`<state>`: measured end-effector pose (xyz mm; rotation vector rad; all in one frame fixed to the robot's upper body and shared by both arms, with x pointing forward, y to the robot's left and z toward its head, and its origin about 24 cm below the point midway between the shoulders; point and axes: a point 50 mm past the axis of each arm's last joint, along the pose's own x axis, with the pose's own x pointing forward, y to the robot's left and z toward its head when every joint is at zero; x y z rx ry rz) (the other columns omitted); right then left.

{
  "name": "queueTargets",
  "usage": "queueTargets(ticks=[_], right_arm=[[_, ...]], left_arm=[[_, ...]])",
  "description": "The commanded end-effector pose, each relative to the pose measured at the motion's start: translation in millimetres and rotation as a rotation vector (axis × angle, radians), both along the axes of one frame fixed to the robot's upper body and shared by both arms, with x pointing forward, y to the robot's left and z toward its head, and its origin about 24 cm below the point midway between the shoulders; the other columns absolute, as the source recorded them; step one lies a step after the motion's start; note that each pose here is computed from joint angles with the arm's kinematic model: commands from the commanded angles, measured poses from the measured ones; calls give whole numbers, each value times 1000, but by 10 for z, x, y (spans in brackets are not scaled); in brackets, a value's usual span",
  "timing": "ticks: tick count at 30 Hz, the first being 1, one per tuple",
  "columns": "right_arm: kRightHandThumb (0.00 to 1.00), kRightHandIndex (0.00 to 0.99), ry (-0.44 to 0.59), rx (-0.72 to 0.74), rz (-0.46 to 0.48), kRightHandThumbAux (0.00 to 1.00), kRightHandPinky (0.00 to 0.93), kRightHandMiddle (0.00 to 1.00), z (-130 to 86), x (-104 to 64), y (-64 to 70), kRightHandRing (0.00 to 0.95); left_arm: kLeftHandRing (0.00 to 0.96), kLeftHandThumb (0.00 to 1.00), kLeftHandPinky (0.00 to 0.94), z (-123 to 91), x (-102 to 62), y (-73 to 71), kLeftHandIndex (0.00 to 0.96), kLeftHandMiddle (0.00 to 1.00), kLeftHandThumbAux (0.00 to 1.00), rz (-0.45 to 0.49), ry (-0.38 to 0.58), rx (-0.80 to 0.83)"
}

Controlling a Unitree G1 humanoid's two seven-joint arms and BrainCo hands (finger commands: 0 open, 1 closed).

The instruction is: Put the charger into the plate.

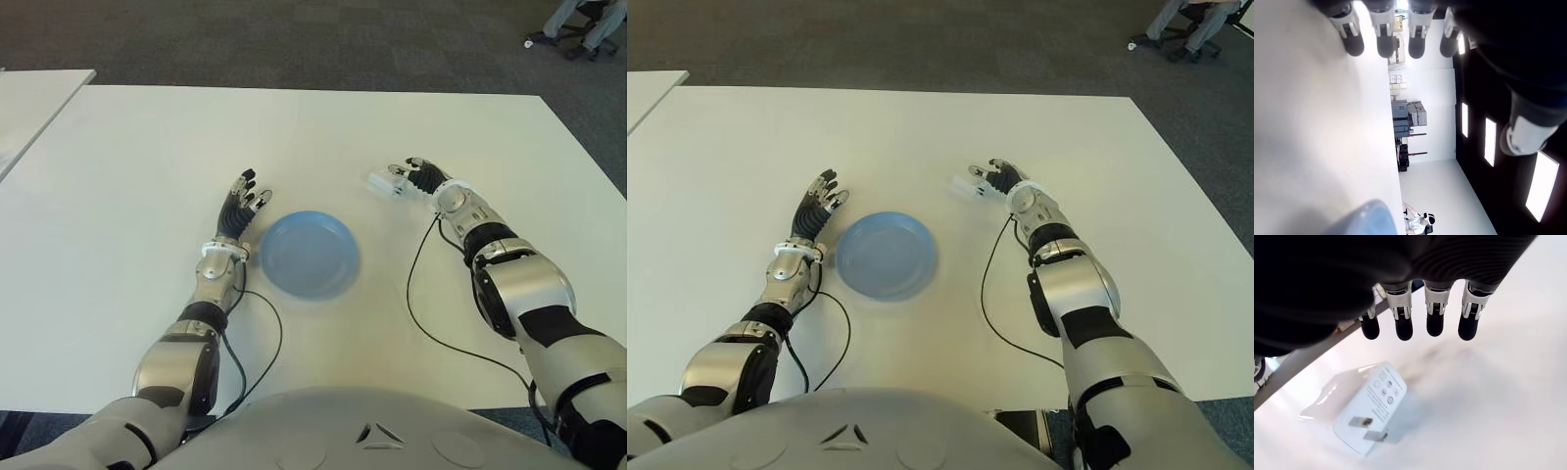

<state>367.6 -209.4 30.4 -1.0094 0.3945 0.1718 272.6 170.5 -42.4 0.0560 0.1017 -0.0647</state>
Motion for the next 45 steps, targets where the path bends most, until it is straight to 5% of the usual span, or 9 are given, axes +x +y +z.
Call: queueTargets(ticks=[1, 15, 32, 39, 45], right_arm=[[525, 0, 53, -31, 16, 179, 0, 0, -195, -98, 108, 0], [473, 0, 83, -282, 196, 118, 0, 0, -424, -210, 509, 0], [416, 0, 102, -397, 294, 107, 0, 0, -521, -287, 538, 0], [323, 0, 100, -433, 320, 142, 0, 0, -553, -318, 514, 0], [180, 0, 13, -669, 502, 219, 0, 0, -574, -361, 488, 0]], left_arm=[[36, 0, 50, -344, -318, -58, 0, 38, 530, -23, 179, -19], [49, 0, 68, -330, -307, -100, 0, 49, 527, -32, 167, -19], [64, 0, 71, -299, -311, -197, 0, 68, 514, -39, 130, -24], [57, 0, 53, -291, -315, -232, 0, 65, 509, -36, 120, -37], [51, 0, 54, -279, -311, -240, 0, 58, 508, -34, 111, -49]])
